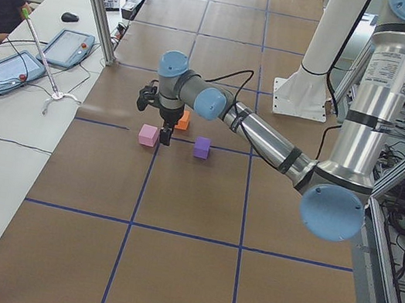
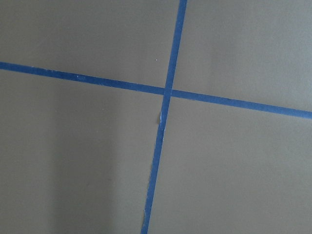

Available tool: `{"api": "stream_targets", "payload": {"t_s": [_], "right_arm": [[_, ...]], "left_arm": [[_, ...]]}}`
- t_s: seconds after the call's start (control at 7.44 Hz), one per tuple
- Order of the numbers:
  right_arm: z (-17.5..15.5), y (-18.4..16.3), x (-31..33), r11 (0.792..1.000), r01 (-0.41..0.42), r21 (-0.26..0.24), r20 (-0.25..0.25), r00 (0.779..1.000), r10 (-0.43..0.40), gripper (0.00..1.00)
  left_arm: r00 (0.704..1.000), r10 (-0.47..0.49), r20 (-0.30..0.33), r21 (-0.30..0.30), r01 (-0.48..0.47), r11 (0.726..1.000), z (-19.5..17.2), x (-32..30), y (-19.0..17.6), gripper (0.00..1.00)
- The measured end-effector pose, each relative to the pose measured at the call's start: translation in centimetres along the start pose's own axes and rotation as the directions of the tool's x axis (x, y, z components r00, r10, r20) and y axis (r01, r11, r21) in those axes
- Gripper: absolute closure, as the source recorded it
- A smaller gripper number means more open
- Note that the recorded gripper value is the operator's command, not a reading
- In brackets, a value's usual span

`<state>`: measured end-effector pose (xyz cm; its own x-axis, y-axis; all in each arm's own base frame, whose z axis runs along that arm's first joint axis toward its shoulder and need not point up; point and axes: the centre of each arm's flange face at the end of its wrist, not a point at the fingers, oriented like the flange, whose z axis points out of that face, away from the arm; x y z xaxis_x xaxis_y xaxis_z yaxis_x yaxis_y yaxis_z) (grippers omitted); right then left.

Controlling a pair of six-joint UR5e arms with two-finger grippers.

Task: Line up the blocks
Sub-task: 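Move the left gripper down over the orange cube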

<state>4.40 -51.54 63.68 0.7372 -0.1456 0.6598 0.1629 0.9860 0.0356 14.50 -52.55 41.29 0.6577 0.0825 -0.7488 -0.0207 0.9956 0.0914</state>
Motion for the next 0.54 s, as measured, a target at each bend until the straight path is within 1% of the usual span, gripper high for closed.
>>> {"api": "stream_targets", "payload": {"t_s": [0.27,0.54], "right_arm": [[0.0,0.0,0.0,1.000,0.000,0.000,0.000,1.000,0.000,0.00],[0.0,0.0,0.0,1.000,0.000,0.000,0.000,1.000,0.000,0.00]], "left_arm": [[0.998,0.059,-0.034,-0.037,-0.061,0.997,3.0,7.5,-1.4,0.00],[0.990,0.124,-0.060,-0.082,-0.129,0.988,6.7,12.8,-2.0,0.00]]}}
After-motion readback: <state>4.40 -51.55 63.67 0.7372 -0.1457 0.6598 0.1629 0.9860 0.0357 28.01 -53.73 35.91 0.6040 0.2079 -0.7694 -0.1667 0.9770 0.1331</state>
